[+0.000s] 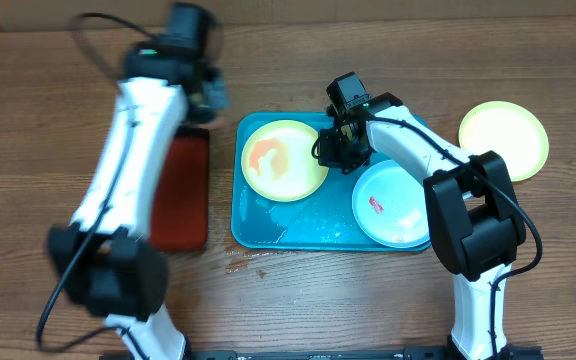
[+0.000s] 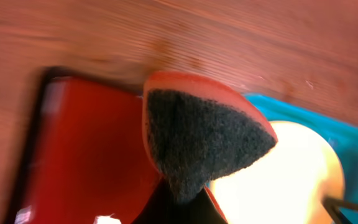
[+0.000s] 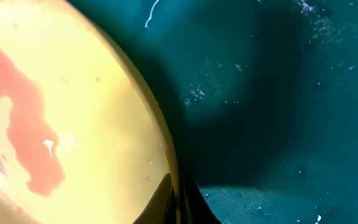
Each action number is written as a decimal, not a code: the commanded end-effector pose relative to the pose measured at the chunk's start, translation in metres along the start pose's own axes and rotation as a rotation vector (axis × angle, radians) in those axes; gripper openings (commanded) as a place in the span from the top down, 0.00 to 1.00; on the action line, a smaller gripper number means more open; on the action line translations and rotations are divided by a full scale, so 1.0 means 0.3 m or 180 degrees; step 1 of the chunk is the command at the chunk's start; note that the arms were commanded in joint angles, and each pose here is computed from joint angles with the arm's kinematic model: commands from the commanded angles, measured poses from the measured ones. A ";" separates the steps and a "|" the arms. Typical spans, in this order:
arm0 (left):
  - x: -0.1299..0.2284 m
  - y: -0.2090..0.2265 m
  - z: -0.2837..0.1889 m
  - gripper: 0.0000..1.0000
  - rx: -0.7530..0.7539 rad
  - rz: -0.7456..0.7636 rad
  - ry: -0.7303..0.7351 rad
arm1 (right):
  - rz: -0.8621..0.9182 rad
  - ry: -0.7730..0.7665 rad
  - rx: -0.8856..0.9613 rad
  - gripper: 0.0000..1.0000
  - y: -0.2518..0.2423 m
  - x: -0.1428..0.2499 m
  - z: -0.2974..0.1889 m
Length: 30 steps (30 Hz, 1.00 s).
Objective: Clean dirty plates on tray and stack at the side
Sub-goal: 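Lift the sponge away and return the left gripper over the red tray, then lift the yellow plate with the right gripper and carry it right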
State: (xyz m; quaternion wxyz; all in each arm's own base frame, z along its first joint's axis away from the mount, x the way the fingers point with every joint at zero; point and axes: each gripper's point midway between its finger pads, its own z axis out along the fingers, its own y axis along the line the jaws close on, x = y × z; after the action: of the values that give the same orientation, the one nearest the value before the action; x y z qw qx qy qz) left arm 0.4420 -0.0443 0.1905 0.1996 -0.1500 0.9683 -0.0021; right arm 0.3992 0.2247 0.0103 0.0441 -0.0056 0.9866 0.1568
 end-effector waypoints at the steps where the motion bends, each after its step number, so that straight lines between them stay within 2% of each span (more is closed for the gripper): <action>1: -0.041 0.223 -0.114 0.96 -0.0310 -0.0437 -0.0121 | -0.0506 -0.0342 0.0098 0.96 0.071 -0.054 -0.118; 8: 0.061 0.332 -0.038 0.96 -0.0516 -0.0578 0.0309 | -0.0980 -0.0951 0.0820 0.96 0.147 -0.103 -0.310; 16: 0.166 0.360 0.067 0.96 -0.0650 -0.0639 0.0577 | -0.1586 -0.1663 0.2491 0.96 0.151 -0.118 -0.500; 21: 0.194 0.384 0.097 0.96 -0.0771 -0.0614 0.0618 | -0.2119 -0.1935 0.3390 0.96 0.207 -0.107 -0.615; 24: 0.196 0.404 0.095 0.96 -0.0872 -0.0596 0.0607 | -0.2431 -0.1990 0.3611 0.96 0.268 -0.091 -0.639; 30: 0.189 0.412 0.095 0.96 -0.0919 -0.0590 0.0572 | -0.3256 -0.1774 0.4055 0.96 0.361 -0.066 -0.664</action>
State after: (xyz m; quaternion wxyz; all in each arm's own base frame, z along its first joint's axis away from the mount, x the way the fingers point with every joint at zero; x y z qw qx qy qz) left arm 0.3677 0.0532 0.1365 0.0864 -0.2587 0.9580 0.0882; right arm 0.4010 0.2679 0.1992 0.3531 -0.3466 0.7714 -0.4001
